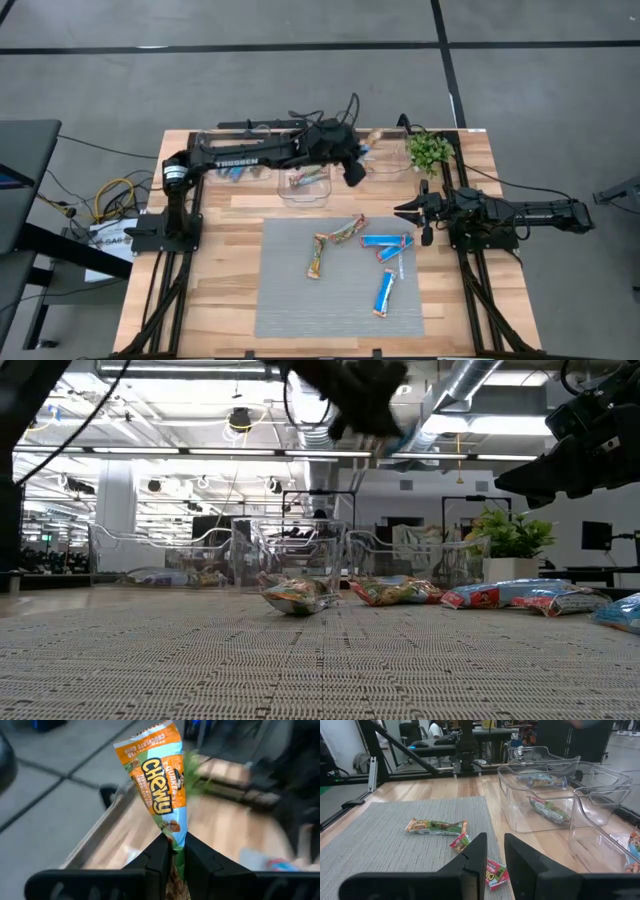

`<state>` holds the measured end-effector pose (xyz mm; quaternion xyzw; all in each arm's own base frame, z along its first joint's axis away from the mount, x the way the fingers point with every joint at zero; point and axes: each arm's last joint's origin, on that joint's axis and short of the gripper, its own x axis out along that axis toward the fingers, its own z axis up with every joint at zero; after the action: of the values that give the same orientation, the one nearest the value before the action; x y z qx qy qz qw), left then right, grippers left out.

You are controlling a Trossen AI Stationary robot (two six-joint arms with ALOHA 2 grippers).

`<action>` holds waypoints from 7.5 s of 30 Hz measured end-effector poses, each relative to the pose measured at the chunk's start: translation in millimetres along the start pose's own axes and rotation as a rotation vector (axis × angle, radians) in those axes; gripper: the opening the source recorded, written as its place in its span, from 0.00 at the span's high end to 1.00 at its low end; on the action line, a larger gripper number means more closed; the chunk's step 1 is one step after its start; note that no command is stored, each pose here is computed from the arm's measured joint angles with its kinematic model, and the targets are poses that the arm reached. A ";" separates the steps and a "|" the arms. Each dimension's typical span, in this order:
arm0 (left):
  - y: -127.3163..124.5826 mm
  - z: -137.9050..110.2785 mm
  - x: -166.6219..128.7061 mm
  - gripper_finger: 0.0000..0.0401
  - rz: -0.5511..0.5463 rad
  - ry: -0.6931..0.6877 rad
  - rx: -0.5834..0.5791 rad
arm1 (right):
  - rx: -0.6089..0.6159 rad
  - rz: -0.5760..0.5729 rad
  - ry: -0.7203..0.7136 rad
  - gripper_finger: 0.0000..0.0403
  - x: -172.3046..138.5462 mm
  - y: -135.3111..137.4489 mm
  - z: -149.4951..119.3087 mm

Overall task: Pick and place Granola Bars by type
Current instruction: Put the yellow granola bar into the right transparent bin

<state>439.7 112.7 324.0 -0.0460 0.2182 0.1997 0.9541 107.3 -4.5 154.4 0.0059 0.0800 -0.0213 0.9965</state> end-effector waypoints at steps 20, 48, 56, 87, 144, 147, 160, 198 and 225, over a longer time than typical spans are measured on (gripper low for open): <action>58.8 -49.4 74.2 0.81 -0.022 0.091 -0.062 | 0.000 0.001 0.006 0.85 0.0 0.1 -0.6; 23.4 -25.9 44.4 0.63 -0.158 0.050 -0.046 | 0.000 0.001 0.008 0.85 0.0 0.1 -0.8; 10.1 -16.0 5.0 0.64 -0.189 0.085 -0.029 | 0.000 0.001 0.008 0.85 0.0 0.1 -0.7; -57.7 -202.5 -188.2 0.64 -0.266 0.316 -0.512 | 0.000 0.002 0.012 0.85 0.0 0.1 -1.2; -159.3 -162.2 -75.0 0.64 0.131 0.738 -0.604 | 0.000 0.001 0.014 0.85 0.0 0.1 -1.3; -155.7 -164.2 -75.6 0.64 0.162 0.768 -0.614 | 0.000 0.001 0.014 0.85 0.0 0.0 -1.3; -165.8 -192.9 -41.7 0.64 0.108 0.843 -0.630 | 0.000 -0.002 0.013 0.85 0.1 0.0 -1.2; -169.4 -187.8 -26.1 0.86 -0.046 0.762 -0.574 | 0.000 0.001 0.013 0.85 0.0 0.1 -1.3; -147.3 -92.6 -49.6 0.85 -0.284 0.262 -0.649 | 0.000 0.001 0.014 0.85 0.0 0.1 -1.3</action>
<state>421.0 -56.4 262.2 -0.4007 0.2552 0.1164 0.8722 107.1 -4.4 153.1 0.0060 0.0869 -0.0208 0.9960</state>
